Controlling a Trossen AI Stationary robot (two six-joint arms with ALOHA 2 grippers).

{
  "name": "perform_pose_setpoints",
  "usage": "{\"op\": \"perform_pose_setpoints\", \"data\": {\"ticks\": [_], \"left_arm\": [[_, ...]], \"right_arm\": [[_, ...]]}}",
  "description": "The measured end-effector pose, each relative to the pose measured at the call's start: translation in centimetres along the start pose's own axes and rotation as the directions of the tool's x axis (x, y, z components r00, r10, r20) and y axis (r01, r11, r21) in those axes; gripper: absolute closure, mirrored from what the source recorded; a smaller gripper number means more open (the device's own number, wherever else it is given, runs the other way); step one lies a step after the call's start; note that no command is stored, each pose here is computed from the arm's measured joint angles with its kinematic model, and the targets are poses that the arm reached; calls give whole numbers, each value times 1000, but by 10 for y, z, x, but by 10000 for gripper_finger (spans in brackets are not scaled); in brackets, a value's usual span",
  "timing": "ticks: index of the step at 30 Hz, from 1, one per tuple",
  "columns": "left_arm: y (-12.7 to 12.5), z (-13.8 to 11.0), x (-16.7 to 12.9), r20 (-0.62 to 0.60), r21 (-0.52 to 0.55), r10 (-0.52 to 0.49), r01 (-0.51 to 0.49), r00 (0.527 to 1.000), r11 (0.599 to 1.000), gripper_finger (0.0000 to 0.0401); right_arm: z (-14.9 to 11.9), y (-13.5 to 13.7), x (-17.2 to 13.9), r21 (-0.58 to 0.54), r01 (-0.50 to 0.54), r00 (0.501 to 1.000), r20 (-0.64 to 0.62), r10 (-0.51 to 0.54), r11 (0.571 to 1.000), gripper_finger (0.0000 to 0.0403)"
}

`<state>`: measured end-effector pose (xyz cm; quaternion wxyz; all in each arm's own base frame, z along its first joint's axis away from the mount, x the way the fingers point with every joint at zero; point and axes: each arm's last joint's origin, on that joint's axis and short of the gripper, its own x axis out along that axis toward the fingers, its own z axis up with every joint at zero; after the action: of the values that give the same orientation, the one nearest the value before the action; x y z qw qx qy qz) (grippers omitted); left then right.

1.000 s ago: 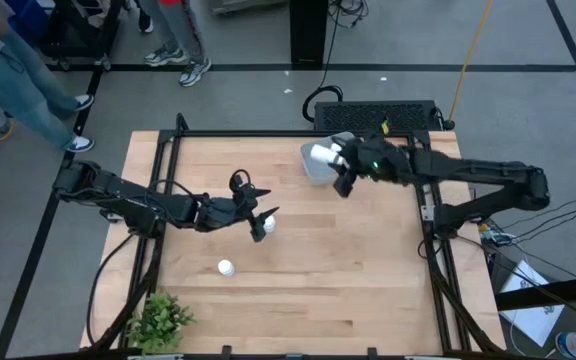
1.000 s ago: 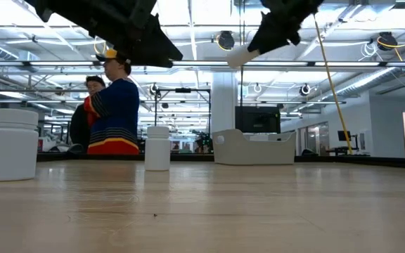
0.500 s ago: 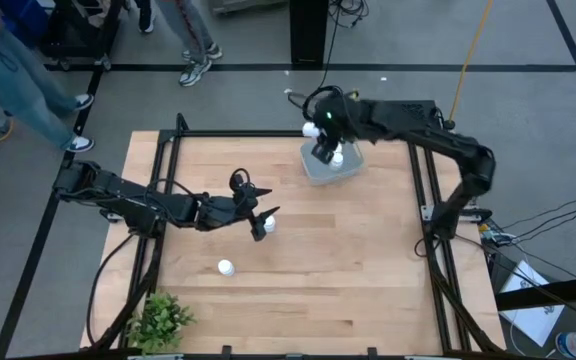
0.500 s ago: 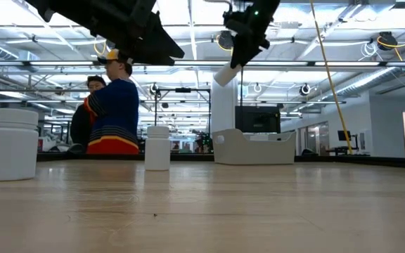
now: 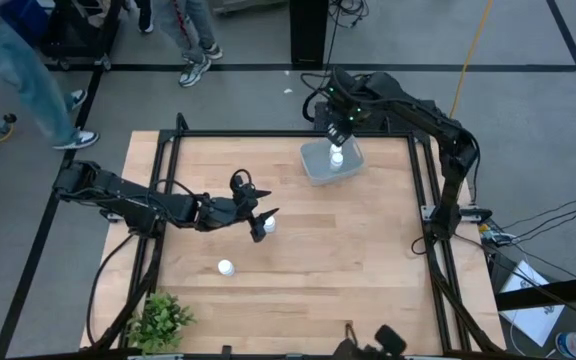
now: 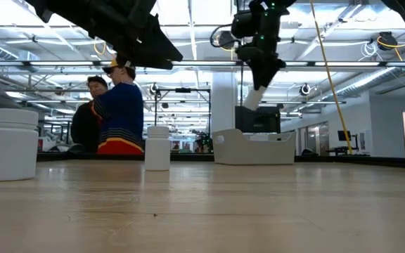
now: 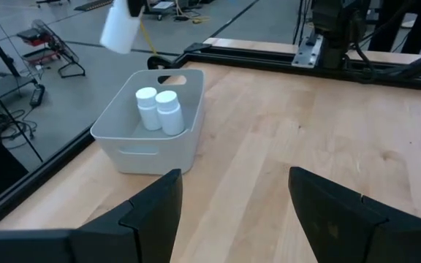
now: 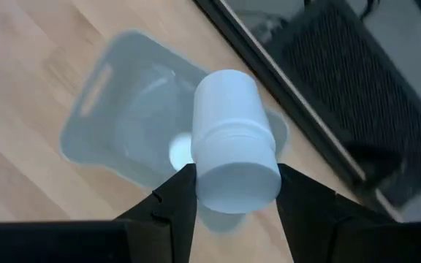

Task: Pick and place pill bottles into a basket
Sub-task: Put the white medicine bottle into the gray bin

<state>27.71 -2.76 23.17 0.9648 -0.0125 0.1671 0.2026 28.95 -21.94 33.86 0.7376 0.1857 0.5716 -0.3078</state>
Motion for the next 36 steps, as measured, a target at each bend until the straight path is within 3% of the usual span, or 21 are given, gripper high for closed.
{"op": "perform_pose_setpoints", "data": {"ticks": [4, 10, 14, 22, 36], "left_arm": [[0, 0, 0, 0, -1, -7, 7, 1000, 1000, 144], [0, 1, 0, 7, -5, -8, 8, 1000, 1000, 144], [0, 1, 0, 7, -5, -8, 8, 1000, 1000, 144], [-1, 1, 0, 3, -4, -25, 25, 1000, 1000, 144], [-1, 0, 0, -1, -8, -42, 42, 999, 999, 144]], "right_arm": [[-8, -11, 1, 47, 2, 996, -90, 2, 999, 254], [-13, -13, 5, 110, -116, 976, -170, 134, 987, 254], [-16, -9, 17, 112, -65, 953, -288, 95, 992, 254], [-9, -2, 45, 91, -44, 932, -355, 74, 995, 254], [-29, -2, 76, 41, -6, 872, -489, 26, 999, 254]]}}
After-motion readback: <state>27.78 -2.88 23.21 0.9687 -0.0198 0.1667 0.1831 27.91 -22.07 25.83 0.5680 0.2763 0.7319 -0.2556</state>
